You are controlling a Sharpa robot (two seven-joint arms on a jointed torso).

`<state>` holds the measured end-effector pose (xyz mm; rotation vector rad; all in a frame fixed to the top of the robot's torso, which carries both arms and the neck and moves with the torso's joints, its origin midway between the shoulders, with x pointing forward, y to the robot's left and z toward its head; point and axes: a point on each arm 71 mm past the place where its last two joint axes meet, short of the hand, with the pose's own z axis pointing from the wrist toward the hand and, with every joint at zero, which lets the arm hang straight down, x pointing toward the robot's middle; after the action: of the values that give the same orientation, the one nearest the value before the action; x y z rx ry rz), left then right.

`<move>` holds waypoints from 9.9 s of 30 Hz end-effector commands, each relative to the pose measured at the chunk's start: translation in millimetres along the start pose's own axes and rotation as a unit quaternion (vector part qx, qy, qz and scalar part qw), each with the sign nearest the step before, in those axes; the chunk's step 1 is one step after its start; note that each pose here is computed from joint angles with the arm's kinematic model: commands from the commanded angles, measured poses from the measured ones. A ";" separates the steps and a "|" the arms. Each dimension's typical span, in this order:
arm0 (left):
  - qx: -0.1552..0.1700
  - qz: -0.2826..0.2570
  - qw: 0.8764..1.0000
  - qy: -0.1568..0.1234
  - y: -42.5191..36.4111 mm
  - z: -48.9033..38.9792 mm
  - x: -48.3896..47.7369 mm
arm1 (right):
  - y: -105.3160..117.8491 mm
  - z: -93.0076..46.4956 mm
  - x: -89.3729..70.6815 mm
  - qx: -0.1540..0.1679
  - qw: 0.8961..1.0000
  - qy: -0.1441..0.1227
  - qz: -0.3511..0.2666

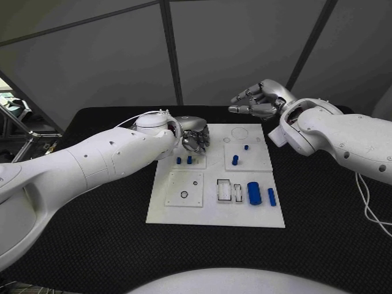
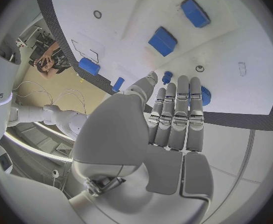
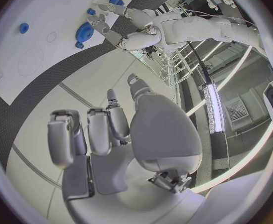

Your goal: Assemble the parts on the task board

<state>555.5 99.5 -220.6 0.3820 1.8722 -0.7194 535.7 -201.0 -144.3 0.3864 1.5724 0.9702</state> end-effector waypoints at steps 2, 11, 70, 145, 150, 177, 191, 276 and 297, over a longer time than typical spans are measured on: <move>-0.005 0.008 1.000 0.015 0.5 0.9 1.9 | 2.3 0.7 0.3 -0.005 1.000 0.002 0.001; -0.016 0.008 1.000 0.022 3.8 2.3 3.4 | 2.5 0.5 0.3 -0.005 1.000 0.002 0.001; -0.007 -0.019 1.000 -0.018 9.6 -1.1 0.2 | 2.9 0.8 0.9 -0.005 1.000 0.004 0.001; -0.061 -0.061 0.996 -0.018 51.7 -40.9 -2.2 | -1.3 -0.3 -2.6 0.000 1.000 0.002 -0.001; -0.060 -0.062 0.996 -0.015 51.0 -39.9 -1.3 | -1.0 -0.1 -2.3 -0.001 1.000 0.002 0.000; -0.072 -0.064 0.995 0.001 52.4 -38.8 2.4 | -1.2 0.0 -2.4 -0.001 1.000 0.002 0.000; -0.079 -0.064 0.995 -0.001 53.5 -39.4 2.4 | -1.6 0.2 -2.8 0.000 1.000 0.001 -0.001; 0.037 -0.593 0.756 -0.273 50.1 -129.8 -33.8 | -53.0 -22.3 52.4 0.054 0.929 0.114 -0.347; 0.035 -0.598 0.757 -0.261 51.1 -128.2 -32.1 | -54.9 -20.5 58.8 0.064 0.926 0.126 -0.352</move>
<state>504.7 223.8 -172.8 -1.0239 1.3565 -1.5124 517.8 -200.2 -219.4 -0.2121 1.7787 0.3870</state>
